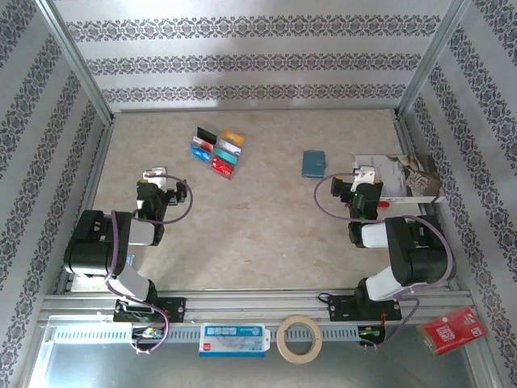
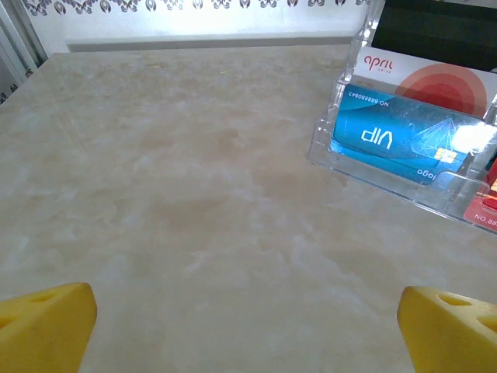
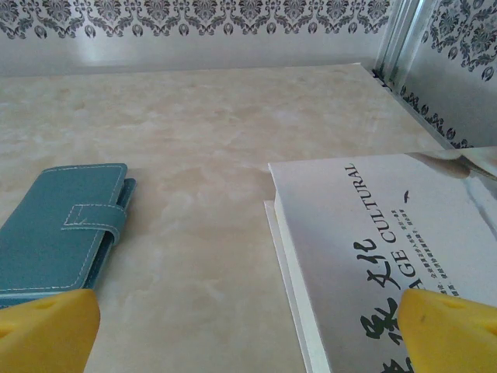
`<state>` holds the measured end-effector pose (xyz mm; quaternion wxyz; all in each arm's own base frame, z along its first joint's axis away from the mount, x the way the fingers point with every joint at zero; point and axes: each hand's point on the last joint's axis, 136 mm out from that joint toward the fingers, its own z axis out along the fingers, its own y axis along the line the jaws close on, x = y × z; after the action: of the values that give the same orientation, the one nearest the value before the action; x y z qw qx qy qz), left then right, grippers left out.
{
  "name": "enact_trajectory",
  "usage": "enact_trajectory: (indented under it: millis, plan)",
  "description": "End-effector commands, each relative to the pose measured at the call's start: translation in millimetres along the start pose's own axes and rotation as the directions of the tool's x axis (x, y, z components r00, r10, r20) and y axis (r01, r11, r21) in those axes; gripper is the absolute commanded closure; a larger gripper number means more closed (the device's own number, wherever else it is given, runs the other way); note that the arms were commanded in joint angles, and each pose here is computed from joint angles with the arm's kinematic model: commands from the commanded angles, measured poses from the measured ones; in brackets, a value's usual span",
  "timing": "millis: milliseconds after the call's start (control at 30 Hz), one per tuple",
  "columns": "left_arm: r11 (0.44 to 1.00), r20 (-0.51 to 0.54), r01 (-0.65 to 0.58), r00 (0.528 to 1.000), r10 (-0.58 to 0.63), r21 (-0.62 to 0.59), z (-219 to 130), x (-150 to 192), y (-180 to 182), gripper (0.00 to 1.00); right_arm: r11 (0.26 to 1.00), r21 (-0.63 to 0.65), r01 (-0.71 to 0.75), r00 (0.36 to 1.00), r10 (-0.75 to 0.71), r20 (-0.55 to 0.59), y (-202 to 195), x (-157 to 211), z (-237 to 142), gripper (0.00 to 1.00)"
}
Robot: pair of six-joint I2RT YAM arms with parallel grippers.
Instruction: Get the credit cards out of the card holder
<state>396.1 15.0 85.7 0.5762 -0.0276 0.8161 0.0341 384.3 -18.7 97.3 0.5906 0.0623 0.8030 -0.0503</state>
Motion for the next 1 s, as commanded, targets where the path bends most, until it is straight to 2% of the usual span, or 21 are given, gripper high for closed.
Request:
enact_trajectory:
  millis: [0,300,433,967]
  plan:
    - [1.000,0.001,-0.017,1.000,0.017,0.023,2.8,-3.2,-5.6,0.00,1.000,-0.023,0.006,1.000,-0.006,0.008,6.3,-3.5,2.9,0.02]
    - [1.000,0.002,-0.014,1.000,0.014,0.020,2.8,-3.5,-5.2,0.00,1.000,-0.023,0.006,1.000,-0.006,0.009,6.4,-4.0,2.7,0.02]
    - [0.999,0.015,0.013,1.000,-0.012,-0.051,1.4,-4.4,7.5,0.00,1.000,-0.023,0.003,1.000,-0.003,0.007,6.0,-3.4,2.9,0.02]
    - [0.999,0.010,0.000,1.000,0.000,-0.037,1.8,-3.6,4.4,0.00,1.000,-0.029,0.002,1.000,-0.002,0.004,6.2,-3.2,2.8,0.02]
